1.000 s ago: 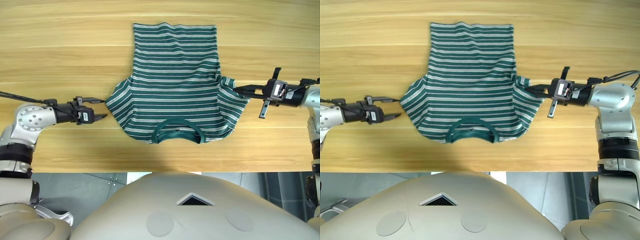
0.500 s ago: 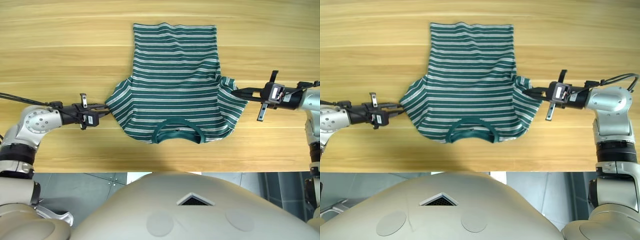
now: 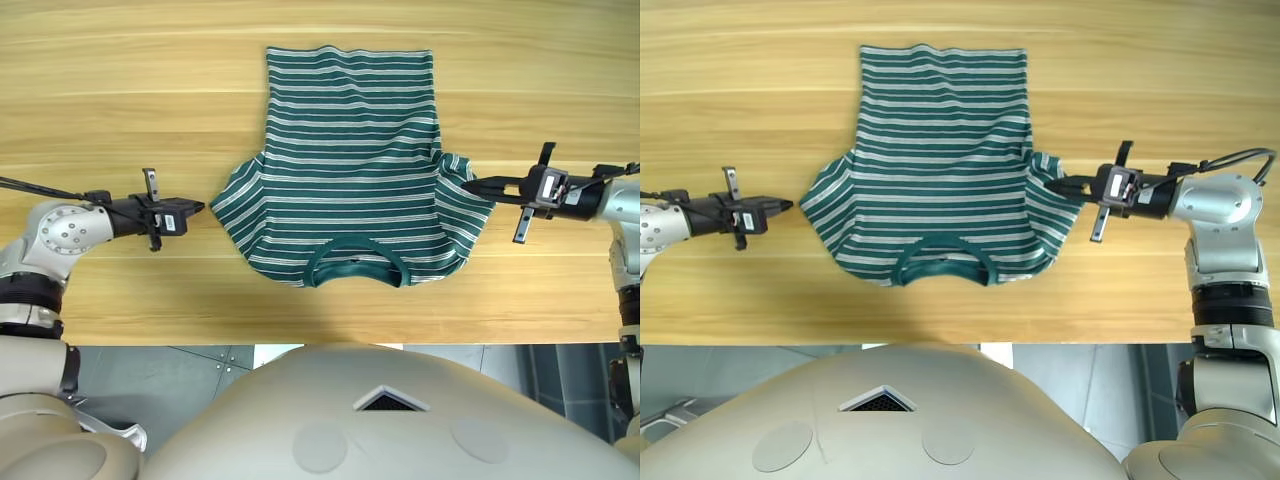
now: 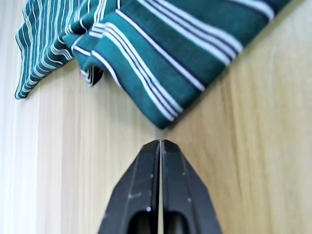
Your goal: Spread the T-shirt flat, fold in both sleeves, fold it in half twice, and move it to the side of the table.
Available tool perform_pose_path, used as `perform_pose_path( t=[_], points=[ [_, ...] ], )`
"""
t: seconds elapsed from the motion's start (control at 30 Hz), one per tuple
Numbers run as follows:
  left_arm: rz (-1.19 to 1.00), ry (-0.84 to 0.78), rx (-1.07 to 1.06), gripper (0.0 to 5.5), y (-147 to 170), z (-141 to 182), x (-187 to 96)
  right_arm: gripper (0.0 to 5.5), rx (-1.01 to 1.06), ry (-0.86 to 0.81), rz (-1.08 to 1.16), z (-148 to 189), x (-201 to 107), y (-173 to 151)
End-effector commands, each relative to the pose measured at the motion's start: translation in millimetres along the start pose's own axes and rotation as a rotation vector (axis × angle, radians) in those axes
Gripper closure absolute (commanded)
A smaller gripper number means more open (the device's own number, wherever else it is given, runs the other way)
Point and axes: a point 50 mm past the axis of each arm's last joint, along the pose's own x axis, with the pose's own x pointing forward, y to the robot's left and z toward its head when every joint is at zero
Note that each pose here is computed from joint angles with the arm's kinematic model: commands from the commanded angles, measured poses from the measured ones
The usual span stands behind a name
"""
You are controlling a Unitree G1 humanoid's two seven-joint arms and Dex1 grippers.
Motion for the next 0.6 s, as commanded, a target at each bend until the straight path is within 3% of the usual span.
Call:
perform_pose_path(
  t=[0.03, 0.43, 0.6],
  points=[
    [-0.054, -0.004, -0.035, 4.84, -6.4, -0.3, 2.6, 5.5, -0.005, -0.011, -0.01, 2.2, 1.5, -1.4],
    [-0.043, 0.035, -0.025, 3.19, -6.3, -4.3, 3.5, 5.5, -0.003, -0.014, -0.007, 2.2, 2.8, 0.4],
    [-0.053, 0.046, -0.008, 3.15, -7.6, -5.0, 8.1, 5.5, -0.004, -0.014, -0.003, 2.2, 3.8, 0.9]
  ],
)
